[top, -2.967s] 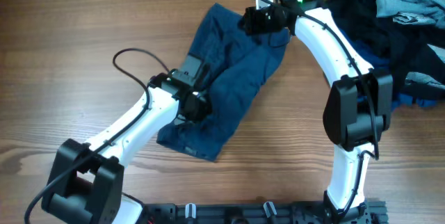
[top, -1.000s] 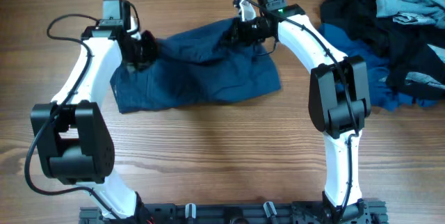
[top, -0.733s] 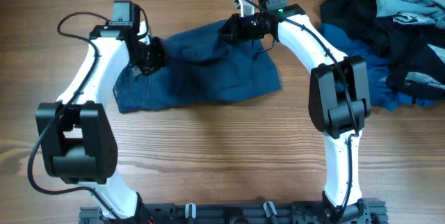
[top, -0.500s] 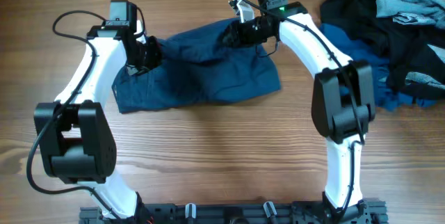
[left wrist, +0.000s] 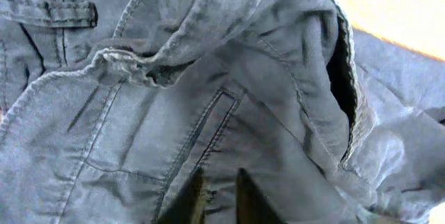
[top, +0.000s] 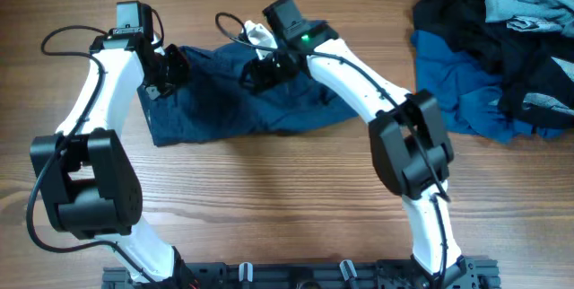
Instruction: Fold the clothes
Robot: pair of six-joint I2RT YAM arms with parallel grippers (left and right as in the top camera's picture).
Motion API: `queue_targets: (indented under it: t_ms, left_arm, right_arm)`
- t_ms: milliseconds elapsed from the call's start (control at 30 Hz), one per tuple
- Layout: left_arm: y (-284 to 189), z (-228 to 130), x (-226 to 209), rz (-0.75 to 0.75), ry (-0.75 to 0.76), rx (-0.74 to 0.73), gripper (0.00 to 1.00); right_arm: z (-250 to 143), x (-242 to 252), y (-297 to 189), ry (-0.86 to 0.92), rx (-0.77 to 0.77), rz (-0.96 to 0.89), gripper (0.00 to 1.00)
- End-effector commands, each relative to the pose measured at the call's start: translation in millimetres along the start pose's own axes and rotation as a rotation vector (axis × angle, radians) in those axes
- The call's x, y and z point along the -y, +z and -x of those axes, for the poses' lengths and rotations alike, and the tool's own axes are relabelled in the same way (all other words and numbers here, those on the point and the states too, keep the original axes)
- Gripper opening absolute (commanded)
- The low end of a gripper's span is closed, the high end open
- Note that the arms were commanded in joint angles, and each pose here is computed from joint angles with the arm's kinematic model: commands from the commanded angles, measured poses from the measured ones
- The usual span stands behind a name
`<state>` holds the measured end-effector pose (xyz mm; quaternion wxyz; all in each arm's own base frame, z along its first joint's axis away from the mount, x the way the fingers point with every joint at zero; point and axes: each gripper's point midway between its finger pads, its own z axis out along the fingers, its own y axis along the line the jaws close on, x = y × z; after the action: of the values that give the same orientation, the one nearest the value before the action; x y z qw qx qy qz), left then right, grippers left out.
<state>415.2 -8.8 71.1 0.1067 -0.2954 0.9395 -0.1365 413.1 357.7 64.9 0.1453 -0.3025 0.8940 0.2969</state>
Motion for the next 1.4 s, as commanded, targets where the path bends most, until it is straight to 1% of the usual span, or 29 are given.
queue_targets:
  t_ms: [0, 133, 267, 367, 400, 467, 533, 633, 667, 700, 800, 833, 900, 933, 967, 1033, 1100, 1167, 1200, 1233, 1267, 1300, 1367]
  left_arm:
    - [3.8, 2.3, -0.8, 0.009, -0.003, -0.001, 0.04]
    - [3.8, 2.3, -0.8, 0.008, -0.002, -0.002, 0.04]
    - [3.8, 1.4, -1.3, 0.011, -0.003, -0.005, 0.04]
    - [3.9, 0.3, -2.1, 0.013, -0.004, -0.010, 0.04]
    - [3.9, -0.2, -2.4, 0.015, -0.005, -0.011, 0.04]
    - [3.9, -0.3, -2.5, 0.015, -0.005, -0.012, 0.04]
    - [3.9, -0.3, -2.5, 0.015, -0.005, -0.012, 0.04]
    - [3.9, -0.3, -2.5, 0.015, -0.002, -0.012, 0.04]
    - [3.9, -0.3, -2.6, 0.016, -0.001, -0.012, 0.04]
    - [3.8, 0.0, -3.2, 0.019, -0.001, -0.010, 0.04]
    - [3.7, 2.6, -7.2, 0.043, -0.001, 0.005, 0.04]
    - [3.7, 2.8, -7.5, 0.044, -0.001, 0.006, 0.04]
    - [3.5, 3.2, -8.2, 0.044, -0.003, 0.006, 0.04]
    - [3.4, 2.5, -8.6, 0.046, -0.004, 0.003, 0.04]
    - [3.2, 0.4, -10.7, 0.052, -0.008, -0.006, 0.04]
    - [2.8, -6.5, -14.9, 0.070, -0.014, -0.034, 0.04]
    - [2.0, -15.1, -20.1, 0.092, -0.022, -0.068, 0.04]
    - [0.3, -26.0, -26.7, 0.119, -0.032, -0.112, 0.04]
    - [-0.6, -30.4, -29.2, 0.130, -0.036, -0.130, 0.04]
    - [-1.4, -34.7, -31.0, 0.138, -0.040, -0.147, 0.04]
    - [-2.4, -38.6, -33.3, 0.148, -0.044, -0.163, 0.04]
    - [-2.7, -40.0, -34.0, 0.151, -0.045, -0.169, 0.04]
    - [-2.7, -40.3, -33.4, 0.147, -0.046, -0.171, 0.04]
  right_arm:
    - [-16.6, 33.4, 22.8, 0.051, -0.039, -0.087, 0.31]
    - [-14.9, 53.6, 37.9, 0.073, -0.013, -0.147, 0.30]
    - [19.6, 57.9, 32.7, 0.056, 0.116, -0.156, 0.32]
    - [43.6, 59.4, 26.3, 0.047, 0.208, -0.152, 0.41]
    - [51.3, 59.9, 24.5, 0.035, 0.239, -0.157, 0.46]
    - [61.5, 67.5, 20.5, 0.042, 0.286, -0.204, 0.51]
    - [63.3, 74.5, 24.8, 0.040, 0.302, -0.227, 0.55]
    - [50.4, 88.2, 39.5, 0.061, 0.269, -0.234, 0.58]
    - [48.5, 91.3, 40.7, 0.068, 0.265, -0.235, 0.60]
    - [49.5, 93.1, 38.2, 0.076, 0.269, -0.229, 0.64]
    - [74.1, 85.3, 0.0, 0.063, 0.341, -0.197, 0.76]
    - [84.3, 82.2, -19.8, 0.059, 0.374, -0.194, 0.81]
    - [100.8, 71.1, -68.5, 0.052, 0.429, -0.167, 0.96]
    - [103.9, 66.9, -87.4, 0.054, 0.442, -0.159, 0.99]
    - [102.8, 64.0, -113.4, 0.091, 0.447, -0.153, 1.00]
    - [88.3, 61.8, -142.8, 0.158, 0.409, -0.146, 1.00]
    - [65.7, 62.1, -150.0, 0.219, 0.330, -0.124, 1.00]
    - [38.3, 65.2, -139.4, 0.244, 0.222, -0.112, 1.00]
    - [28.4, 66.9, -133.9, 0.244, 0.185, -0.113, 0.84]
    - [18.6, 70.2, -125.7, 0.251, 0.150, -0.113, 0.72]
    - [7.0, 75.1, -114.5, 0.274, 0.113, -0.111, 0.47]
    - [-0.5, 78.2, -106.0, 0.289, 0.092, -0.104, 0.29]
    - [-13.1, 84.9, -86.2, 0.317, 0.059, -0.064, 0.09]
